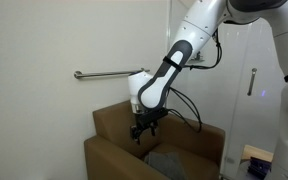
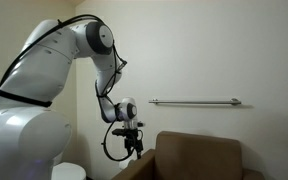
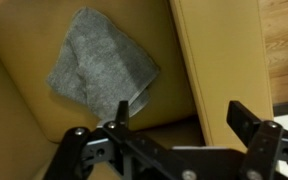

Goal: Put the towel on the left arm of the couch

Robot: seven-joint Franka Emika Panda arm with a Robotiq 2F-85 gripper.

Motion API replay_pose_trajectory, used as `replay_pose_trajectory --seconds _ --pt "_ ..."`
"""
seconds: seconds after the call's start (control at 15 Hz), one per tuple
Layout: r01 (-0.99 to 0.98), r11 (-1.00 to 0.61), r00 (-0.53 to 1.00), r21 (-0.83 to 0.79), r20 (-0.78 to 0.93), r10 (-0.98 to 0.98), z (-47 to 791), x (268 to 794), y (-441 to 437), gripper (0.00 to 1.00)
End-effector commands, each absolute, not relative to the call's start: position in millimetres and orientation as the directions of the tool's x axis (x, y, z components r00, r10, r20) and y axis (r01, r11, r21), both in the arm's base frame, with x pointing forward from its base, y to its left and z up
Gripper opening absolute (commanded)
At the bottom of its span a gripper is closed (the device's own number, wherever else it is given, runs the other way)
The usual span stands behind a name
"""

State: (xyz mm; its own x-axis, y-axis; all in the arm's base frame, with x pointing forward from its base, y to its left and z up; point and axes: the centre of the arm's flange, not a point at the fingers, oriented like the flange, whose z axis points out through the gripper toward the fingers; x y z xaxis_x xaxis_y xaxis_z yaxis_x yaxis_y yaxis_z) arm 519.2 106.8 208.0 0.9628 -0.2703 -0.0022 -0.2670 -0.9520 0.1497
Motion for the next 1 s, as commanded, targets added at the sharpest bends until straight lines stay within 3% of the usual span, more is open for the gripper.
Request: replay_pose_trajectory --seconds 0.0,0.53,0.93 --pt "-0.262 -0.961 0.963 0.093 0.094 -0.254 226 519 55 1.0" --pt "-0.283 -0.953 0.951 0.106 0.158 -0.265 233 550 -90 1.0" --pt "-0.343 -0.932 0.934 0.113 0.149 -0.326 229 552 -104 1.0"
